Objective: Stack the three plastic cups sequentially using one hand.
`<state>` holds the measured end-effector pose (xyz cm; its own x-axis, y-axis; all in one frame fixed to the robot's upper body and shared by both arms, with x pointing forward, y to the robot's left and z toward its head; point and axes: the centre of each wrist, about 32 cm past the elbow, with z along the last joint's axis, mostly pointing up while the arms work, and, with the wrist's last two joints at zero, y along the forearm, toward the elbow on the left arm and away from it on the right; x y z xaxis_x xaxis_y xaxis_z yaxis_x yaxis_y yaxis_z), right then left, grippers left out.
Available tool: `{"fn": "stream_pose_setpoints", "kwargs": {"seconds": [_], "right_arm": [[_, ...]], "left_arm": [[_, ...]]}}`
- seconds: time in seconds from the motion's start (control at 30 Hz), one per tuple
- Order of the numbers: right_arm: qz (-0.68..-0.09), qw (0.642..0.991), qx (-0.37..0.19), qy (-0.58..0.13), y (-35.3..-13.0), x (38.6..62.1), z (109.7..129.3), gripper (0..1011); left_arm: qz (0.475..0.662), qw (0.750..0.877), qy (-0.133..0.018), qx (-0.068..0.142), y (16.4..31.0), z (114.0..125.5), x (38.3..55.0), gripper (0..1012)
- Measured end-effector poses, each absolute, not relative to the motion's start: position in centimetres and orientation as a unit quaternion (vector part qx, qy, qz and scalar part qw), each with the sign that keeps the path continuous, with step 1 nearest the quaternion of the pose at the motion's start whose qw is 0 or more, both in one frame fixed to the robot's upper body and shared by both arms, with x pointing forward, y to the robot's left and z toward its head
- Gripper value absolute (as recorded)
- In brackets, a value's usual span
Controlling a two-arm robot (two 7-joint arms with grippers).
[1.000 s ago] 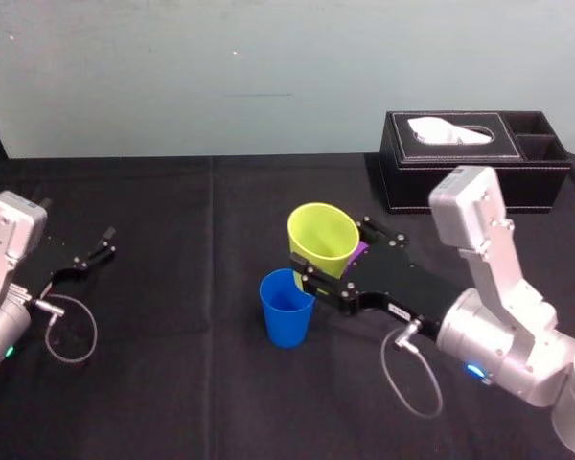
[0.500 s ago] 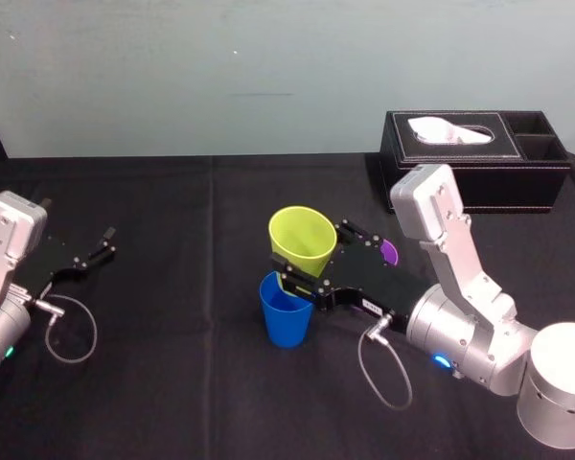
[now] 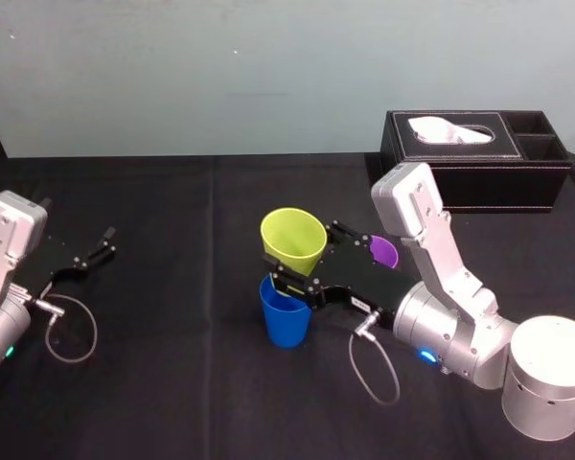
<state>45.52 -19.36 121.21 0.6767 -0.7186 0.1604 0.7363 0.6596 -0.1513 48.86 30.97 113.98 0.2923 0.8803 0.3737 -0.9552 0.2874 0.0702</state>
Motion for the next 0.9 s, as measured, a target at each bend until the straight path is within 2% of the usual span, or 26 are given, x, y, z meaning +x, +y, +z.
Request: {"fn": "stream_pose_setpoints", "kwargs": {"seconds": [0.9], "right_arm": [[-0.394,0.912,-0.105,-0.035,-19.12,45.59,120.73,736]], "left_arm": [[0.580,0.791,-0.132,0.141,30.96,113.98,48.86,1010]]}}
